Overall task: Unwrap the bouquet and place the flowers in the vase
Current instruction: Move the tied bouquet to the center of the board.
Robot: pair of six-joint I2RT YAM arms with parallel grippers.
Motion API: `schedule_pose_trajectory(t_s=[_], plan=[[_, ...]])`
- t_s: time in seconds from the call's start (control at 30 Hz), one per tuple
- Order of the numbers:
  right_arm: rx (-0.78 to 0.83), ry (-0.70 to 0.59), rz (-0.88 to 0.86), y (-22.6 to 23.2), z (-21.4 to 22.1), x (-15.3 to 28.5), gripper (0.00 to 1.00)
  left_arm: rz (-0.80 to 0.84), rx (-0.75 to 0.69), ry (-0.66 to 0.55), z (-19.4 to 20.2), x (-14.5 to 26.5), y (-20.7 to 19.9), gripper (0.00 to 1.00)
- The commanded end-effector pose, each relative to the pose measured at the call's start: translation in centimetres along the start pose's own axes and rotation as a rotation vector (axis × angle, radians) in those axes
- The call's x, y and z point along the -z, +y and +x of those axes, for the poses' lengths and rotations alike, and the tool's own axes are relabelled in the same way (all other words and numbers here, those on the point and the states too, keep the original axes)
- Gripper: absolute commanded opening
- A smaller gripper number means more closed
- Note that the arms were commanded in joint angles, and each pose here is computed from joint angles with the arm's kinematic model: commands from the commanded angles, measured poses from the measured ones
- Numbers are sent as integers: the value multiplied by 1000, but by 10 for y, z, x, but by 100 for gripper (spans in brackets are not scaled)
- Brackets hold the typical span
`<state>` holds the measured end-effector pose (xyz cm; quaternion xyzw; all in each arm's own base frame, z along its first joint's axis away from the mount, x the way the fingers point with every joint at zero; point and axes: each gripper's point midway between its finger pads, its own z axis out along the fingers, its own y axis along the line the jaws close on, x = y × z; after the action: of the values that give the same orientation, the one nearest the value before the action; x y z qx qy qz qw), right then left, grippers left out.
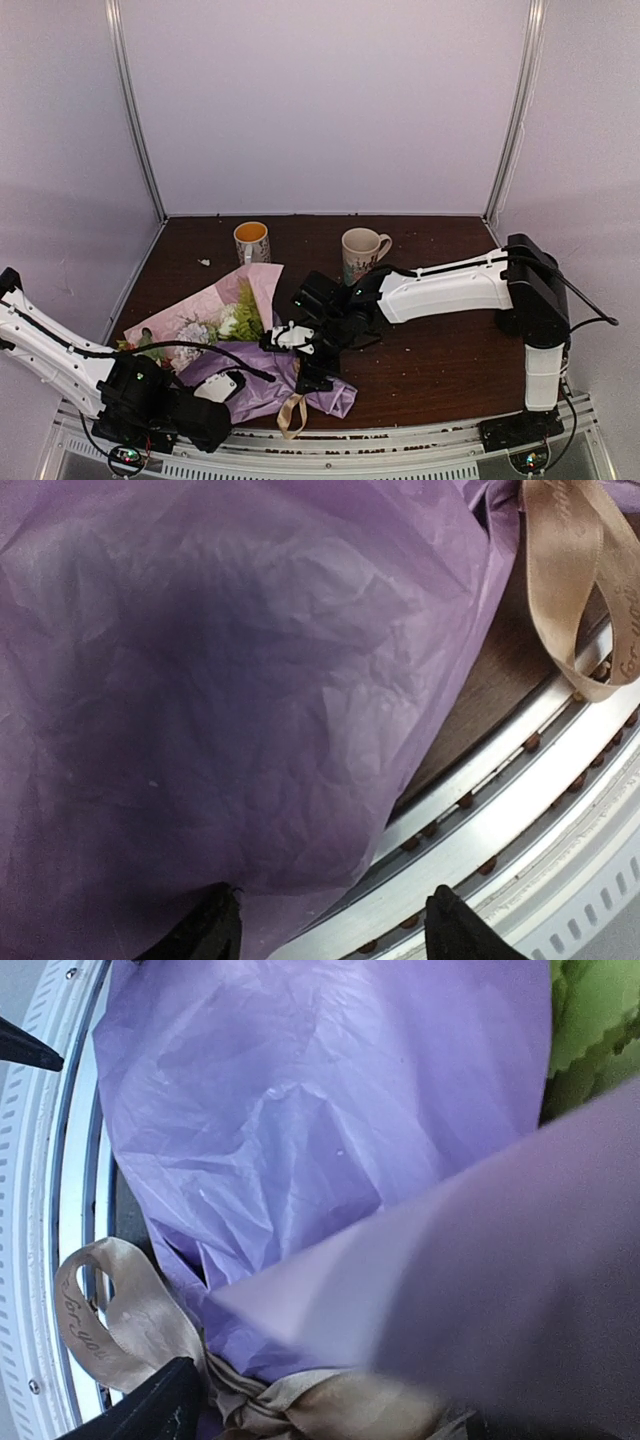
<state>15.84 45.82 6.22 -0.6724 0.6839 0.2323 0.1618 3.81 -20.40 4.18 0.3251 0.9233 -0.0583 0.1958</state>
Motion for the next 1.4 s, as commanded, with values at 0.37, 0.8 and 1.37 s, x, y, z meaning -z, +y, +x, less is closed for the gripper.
schedule_pose_trajectory(t_s=[0.37,0.8,1.37], plan=[[-89,146,95,-20,59,-3,57,-175,16,17,-5,4,17,65],[-225,210,101,-30,126,32,52,-50,-29,1,-18,11,-11,60],[-191,162,-69,9,125,48,91,-177,-31,55,-34,-20,3,44]])
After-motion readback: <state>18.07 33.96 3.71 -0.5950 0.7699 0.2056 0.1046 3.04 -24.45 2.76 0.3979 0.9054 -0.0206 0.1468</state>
